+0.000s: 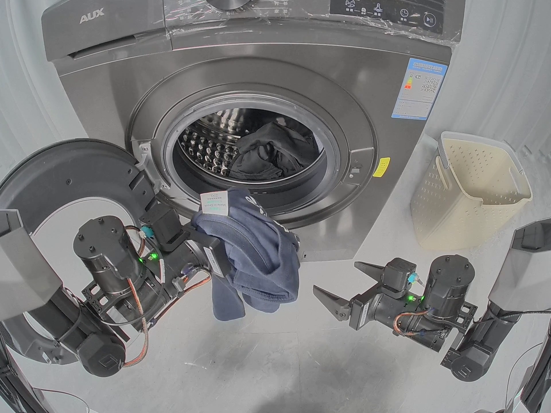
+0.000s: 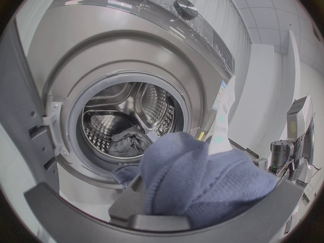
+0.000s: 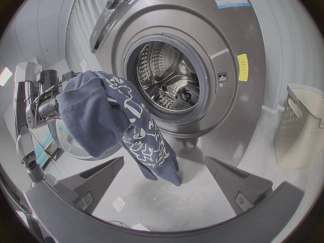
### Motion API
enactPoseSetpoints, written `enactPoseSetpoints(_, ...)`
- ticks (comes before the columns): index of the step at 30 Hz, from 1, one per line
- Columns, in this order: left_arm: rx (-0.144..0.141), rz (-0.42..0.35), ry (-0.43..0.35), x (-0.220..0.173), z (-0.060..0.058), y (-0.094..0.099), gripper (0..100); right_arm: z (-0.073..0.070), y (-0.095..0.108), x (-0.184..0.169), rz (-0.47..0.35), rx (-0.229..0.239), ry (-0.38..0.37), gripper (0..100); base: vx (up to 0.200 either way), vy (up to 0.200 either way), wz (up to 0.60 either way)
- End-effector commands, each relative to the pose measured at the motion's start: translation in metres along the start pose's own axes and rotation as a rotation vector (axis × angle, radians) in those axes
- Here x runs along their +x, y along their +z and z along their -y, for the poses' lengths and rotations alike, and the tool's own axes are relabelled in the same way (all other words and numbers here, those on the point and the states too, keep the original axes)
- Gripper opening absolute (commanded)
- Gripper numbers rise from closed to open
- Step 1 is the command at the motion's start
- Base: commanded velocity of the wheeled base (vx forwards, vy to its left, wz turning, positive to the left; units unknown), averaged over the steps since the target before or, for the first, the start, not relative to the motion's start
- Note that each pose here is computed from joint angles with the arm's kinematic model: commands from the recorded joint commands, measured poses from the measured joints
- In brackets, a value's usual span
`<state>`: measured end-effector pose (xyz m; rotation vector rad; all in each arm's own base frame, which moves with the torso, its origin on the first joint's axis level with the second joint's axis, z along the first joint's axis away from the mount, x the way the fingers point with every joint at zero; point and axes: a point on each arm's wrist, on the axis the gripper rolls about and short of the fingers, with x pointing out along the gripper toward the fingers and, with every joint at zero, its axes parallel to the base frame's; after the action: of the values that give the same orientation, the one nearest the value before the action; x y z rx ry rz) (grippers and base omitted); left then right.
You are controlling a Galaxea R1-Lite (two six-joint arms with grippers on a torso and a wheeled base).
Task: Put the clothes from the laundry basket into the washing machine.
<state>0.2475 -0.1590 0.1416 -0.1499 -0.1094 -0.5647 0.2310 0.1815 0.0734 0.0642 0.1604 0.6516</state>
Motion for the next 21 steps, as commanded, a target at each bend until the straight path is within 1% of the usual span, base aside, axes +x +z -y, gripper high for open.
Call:
enactPoseSetpoints(1,-0.001,-0.003,-0.004,0.001,0.002,-0.001,0,-0.001,-0.001,0.0,-0.005,0.001,0.002,100,0.2,0.0,0.0)
enactPoseSetpoints(10,0.0,-0.018,-0.003,0.003,0.001,-0.006,0,-0.002,-0.002,-0.001,-0.009,0.001,0.007,100,0.2,0.0,0.0)
enactPoseSetpoints(14,-0.001,-0.022,-0.008,0.003,0.003,-0.008,0,-0.003,-0.002,-0.001,-0.009,0.0,0.009,100,0.0,0.0,0.0)
enactPoseSetpoints(19,0.004,-0.037,0.001,0.007,0.003,-0.014,0,-0.003,0.0,-0.002,-0.001,0.0,0.01,100,0.0,0.0,0.0)
enactPoseSetpoints(20,0.01,-0.057,-0.009,0.01,0.008,-0.022,0,-0.007,0.002,-0.003,0.006,0.001,0.018,100,0.0,0.0,0.0)
enactPoseSetpoints(21,0.009,-0.063,-0.006,0.013,0.01,-0.026,0,-0.008,0.003,-0.002,0.011,0.0,0.022,100,0.0,0.0,0.0)
